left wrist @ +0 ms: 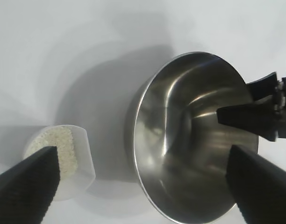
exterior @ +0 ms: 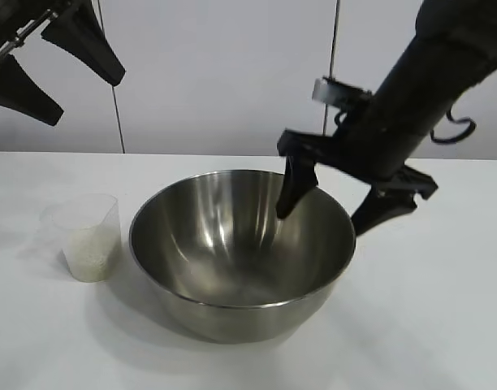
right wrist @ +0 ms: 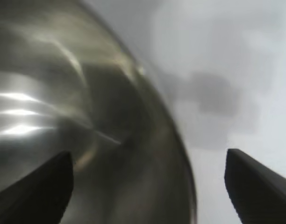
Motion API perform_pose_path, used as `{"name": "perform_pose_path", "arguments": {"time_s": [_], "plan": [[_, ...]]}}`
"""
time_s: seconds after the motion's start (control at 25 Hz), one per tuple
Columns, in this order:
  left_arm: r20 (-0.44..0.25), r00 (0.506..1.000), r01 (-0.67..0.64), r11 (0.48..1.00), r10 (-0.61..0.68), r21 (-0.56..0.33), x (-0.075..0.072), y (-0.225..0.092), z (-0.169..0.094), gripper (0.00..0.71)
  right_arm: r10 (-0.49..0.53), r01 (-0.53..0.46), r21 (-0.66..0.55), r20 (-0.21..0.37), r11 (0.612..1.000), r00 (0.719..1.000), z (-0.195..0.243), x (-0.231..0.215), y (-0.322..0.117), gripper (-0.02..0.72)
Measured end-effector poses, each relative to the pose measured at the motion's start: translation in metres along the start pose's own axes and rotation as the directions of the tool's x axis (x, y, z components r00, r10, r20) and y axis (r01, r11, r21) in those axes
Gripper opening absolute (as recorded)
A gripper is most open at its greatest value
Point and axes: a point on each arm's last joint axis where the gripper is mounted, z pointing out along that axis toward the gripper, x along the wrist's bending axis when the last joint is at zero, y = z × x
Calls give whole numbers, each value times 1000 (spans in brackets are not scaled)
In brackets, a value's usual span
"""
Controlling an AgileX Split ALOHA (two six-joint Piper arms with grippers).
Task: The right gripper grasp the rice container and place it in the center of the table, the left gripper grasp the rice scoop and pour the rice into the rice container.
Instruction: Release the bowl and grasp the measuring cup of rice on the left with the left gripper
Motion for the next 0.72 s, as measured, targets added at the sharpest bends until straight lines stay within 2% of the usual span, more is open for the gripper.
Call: {"name": "perform_pose_path", "arguments": {"time_s": [0.08,0.16,0.28,0.44,0.56,0.72], "plan": [[0,1000,0,1000,0,0,0,0,0,694,1,-3,18,85,1000,996,-19,-23,7,631],[0,1000,0,1000,0,0,0,0,0,694,44,-50,32,169,998,985,-36,-56,9,629],[0,1000,0,1000,0,0,0,0,0,694,134,-142,19,239,990,962,-57,-102,6,618],[0,1000,-1,1000,1,0,0,0,0,694,227,-222,-49,250,974,941,-94,-128,-8,613],[0,1000,-1,1000,1,0,0,0,0,694,228,-210,-102,238,972,944,-128,-110,-31,610],[0,1000,-1,1000,1,0,0,0,0,694,221,-194,-136,226,972,949,-166,-76,-102,610]]}}
